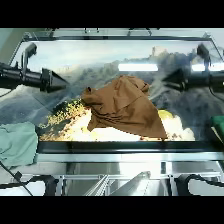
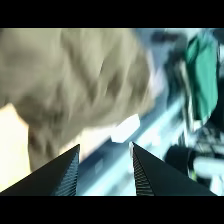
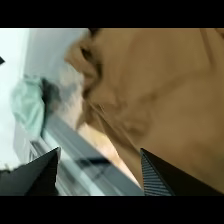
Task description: Fold the shirts.
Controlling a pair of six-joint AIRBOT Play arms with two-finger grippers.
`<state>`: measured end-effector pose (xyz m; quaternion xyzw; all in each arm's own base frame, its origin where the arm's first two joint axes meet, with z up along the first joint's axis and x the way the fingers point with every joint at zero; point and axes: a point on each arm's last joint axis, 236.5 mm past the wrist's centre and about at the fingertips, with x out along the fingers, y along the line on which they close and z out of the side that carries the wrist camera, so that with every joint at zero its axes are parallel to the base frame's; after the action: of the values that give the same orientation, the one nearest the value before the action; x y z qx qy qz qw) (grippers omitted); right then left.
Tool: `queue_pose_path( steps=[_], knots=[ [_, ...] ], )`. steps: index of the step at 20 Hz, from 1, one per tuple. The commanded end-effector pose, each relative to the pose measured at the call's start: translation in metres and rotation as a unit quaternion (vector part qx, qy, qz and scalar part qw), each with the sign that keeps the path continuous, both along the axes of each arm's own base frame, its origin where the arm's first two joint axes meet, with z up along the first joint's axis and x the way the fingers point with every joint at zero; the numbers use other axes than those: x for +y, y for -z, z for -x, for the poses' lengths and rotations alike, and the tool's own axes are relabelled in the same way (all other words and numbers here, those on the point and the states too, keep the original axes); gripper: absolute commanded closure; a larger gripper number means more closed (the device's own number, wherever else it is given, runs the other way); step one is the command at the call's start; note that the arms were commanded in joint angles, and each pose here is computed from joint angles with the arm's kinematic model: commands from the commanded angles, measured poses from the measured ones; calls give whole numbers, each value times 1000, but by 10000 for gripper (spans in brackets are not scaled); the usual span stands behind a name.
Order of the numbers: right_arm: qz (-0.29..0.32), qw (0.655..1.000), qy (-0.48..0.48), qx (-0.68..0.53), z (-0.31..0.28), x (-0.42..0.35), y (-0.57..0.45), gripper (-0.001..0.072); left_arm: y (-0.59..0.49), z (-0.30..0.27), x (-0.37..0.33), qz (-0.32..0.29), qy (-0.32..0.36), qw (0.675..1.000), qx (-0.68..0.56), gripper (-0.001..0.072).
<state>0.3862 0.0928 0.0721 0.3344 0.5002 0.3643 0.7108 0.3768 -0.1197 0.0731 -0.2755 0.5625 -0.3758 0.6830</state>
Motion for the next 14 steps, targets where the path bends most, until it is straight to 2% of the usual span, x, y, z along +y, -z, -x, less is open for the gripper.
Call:
queue_pose_path(
  steps=[1,4,8,14],
  knots=[
    [43,991,19,128,59,-41,75,157,64,59,2,-52,22,994,94,367],
    [80,978,79,175,76,-61,130,156,112,95,-21,-74,20,991,114,367],
    [109,968,93,207,99,-58,168,156,158,122,-46,-112,22,986,122,367],
    [135,967,54,210,106,-35,184,156,180,90,-62,-167,-12,985,33,367]
  ],
)
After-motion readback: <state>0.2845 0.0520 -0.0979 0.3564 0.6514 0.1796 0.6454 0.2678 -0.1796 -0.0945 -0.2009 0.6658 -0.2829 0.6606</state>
